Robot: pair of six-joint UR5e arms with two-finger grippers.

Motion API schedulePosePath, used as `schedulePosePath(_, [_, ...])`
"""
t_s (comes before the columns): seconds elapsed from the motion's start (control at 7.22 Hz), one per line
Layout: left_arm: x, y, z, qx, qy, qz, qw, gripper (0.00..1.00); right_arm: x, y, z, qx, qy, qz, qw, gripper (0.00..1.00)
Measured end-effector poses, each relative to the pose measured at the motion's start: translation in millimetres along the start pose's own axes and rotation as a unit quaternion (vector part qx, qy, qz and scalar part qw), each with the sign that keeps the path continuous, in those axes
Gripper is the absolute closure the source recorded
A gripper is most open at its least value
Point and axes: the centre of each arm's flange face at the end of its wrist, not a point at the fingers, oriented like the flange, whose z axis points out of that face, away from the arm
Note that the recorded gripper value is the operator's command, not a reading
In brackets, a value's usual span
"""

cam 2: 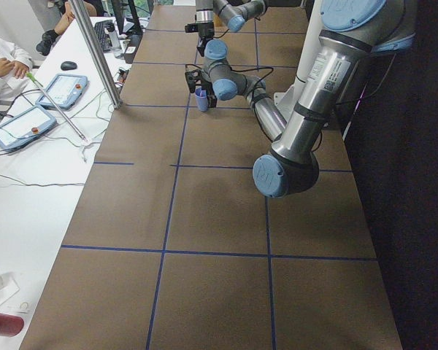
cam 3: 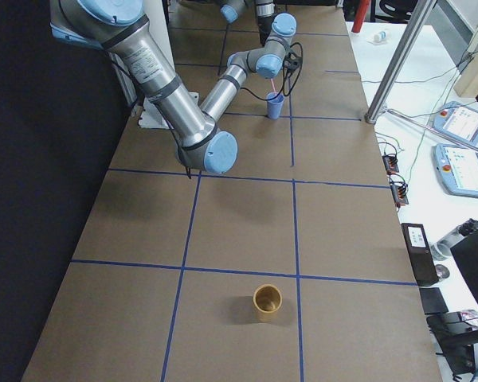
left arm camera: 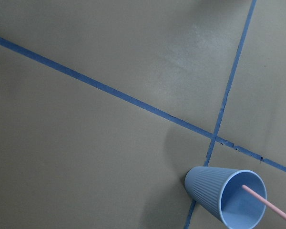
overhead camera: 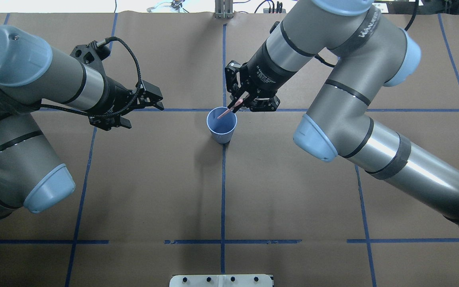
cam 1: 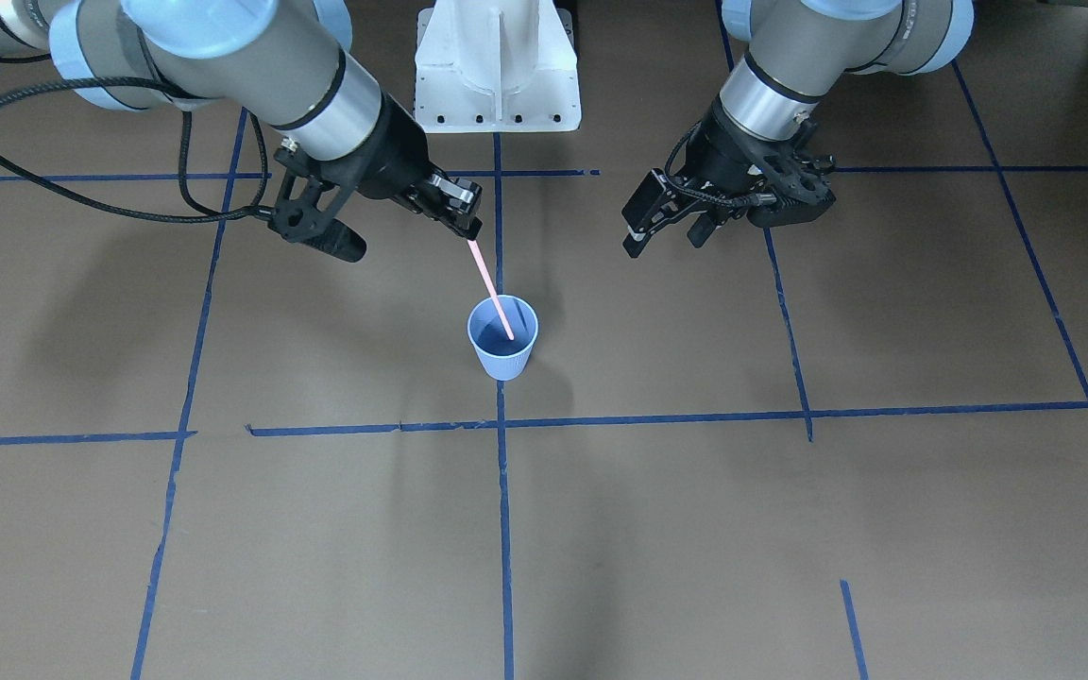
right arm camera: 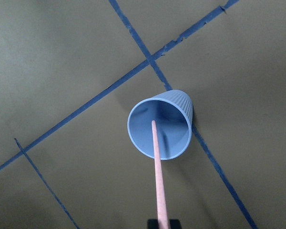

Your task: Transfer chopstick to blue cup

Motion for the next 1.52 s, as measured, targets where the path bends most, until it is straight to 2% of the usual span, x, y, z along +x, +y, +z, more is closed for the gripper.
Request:
schedulePosePath(0.14, [0, 0, 0, 0.000, 0.000, 0.000, 1.0000, 0.00, -6, -4, 10, 0.000, 0.007, 0.005, 1.0000, 0.01])
schedulePosePath(0.42, [-9, -6, 0, 0.003, -0.006, 0.004, 1.0000, 0.00, -17, -6, 12, 0.001, 0.008, 0.006, 1.0000, 0.01])
schedulePosePath(0.55, [-27, -15, -1, 0.007, -0.017, 0.020, 0.9996, 0.00, -14, -17, 1, 0.005, 0.005, 0.010, 0.9999, 0.01])
schedulePosePath(0.83, [-84, -32, 1, -0.001, -0.056, 0.060, 0.9966, 0.00, 40, -65, -63, 0.032, -0.013, 0.019, 0.9992, 0.01])
schedulePosePath(0.97, [-122, -44, -6, -0.009, -0.075, 0.080, 0.9939, 0.00, 87, -94, -100, 0.059, -0.019, 0.007, 0.9981, 0.01])
schedulePosePath(1.11, [-164, -58, -22, -0.019, -0.092, 0.105, 0.9901, 0.00, 144, -125, -133, 0.090, -0.012, -0.021, 0.9957, 0.00])
schedulePosePath(1.25, [-210, -77, -47, -0.029, -0.104, 0.131, 0.9855, 0.00, 204, -159, -164, 0.120, 0.005, -0.064, 0.9907, 0.00])
schedulePosePath(1.38, [-253, -93, -71, -0.035, -0.112, 0.157, 0.9805, 0.00, 261, -189, -191, 0.144, 0.030, -0.115, 0.9825, 0.00])
schedulePosePath(1.52, [-296, -108, -96, -0.039, -0.120, 0.188, 0.9741, 0.00, 326, -220, -220, 0.162, 0.064, -0.175, 0.9689, 0.00])
